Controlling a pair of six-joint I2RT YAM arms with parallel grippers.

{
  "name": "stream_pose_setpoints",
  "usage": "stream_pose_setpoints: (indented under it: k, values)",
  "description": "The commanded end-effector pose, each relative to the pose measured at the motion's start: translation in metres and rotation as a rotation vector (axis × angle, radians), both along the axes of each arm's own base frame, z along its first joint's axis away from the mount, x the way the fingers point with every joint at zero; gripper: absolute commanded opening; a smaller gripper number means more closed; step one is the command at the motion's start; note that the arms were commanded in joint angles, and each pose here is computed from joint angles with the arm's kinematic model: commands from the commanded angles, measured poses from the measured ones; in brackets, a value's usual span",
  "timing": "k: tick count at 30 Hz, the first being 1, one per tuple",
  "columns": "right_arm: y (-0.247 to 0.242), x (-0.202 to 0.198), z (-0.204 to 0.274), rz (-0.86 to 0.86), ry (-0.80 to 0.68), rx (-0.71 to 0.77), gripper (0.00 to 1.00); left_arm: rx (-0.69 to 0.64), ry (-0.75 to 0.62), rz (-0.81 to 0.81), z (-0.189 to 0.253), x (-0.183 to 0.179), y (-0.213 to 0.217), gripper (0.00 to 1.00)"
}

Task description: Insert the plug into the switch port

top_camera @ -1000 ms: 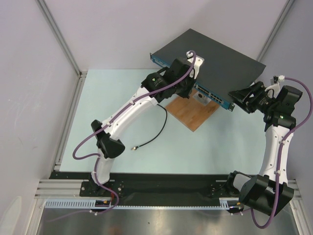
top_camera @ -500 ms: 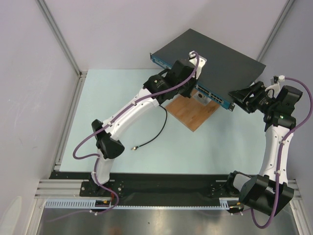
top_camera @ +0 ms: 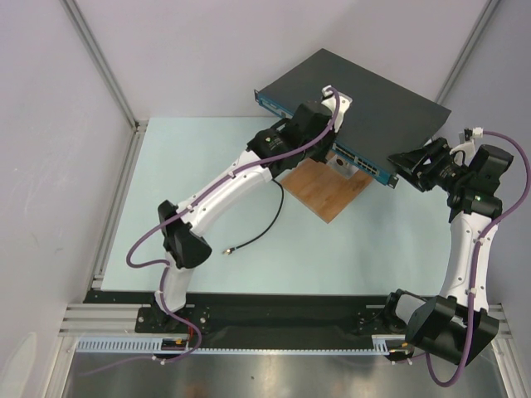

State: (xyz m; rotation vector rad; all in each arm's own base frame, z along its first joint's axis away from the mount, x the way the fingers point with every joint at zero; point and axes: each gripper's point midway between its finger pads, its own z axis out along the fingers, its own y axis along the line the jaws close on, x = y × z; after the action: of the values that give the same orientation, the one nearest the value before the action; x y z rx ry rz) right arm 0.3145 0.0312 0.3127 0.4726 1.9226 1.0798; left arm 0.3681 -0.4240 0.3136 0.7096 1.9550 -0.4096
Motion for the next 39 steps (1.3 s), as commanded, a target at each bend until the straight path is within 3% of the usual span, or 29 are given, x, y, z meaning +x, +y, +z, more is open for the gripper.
stream_pose_setpoints:
  k: [1, 3, 8, 12, 16, 20, 26, 39]
  values:
    - [0.021, 0.0, 0.011, 0.14, -0.12, -0.065, 0.0, -0.272, -0.221, -0.006, 0.091, 0.021, -0.023, 0.25]
    - [0.017, 0.001, 0.013, 0.13, -0.121, -0.068, 0.0, -0.238, -0.206, -0.011, 0.084, 0.017, -0.016, 0.32]
    - [0.005, 0.002, 0.014, 0.107, -0.113, -0.057, 0.0, -0.197, -0.196, -0.02, 0.093, -0.002, 0.015, 0.36]
    - [-0.002, 0.003, 0.015, 0.092, -0.116, -0.055, 0.0, -0.133, -0.15, -0.033, 0.08, -0.017, 0.036, 0.43]
    - [-0.003, 0.004, 0.015, 0.089, -0.116, -0.052, 0.0, -0.087, -0.111, -0.049, 0.072, -0.032, 0.053, 0.44]
    - [-0.003, 0.005, 0.016, 0.088, -0.119, -0.052, 0.0, -0.045, -0.082, -0.08, 0.062, -0.043, 0.061, 0.38]
    - [-0.003, 0.006, 0.015, 0.091, -0.117, -0.049, 0.0, -0.046, -0.008, -0.161, 0.043, -0.053, 0.046, 0.01]
    - [-0.004, 0.006, 0.013, 0.092, -0.111, -0.052, 0.0, -0.033, 0.034, -0.118, 0.024, -0.027, 0.02, 0.0]
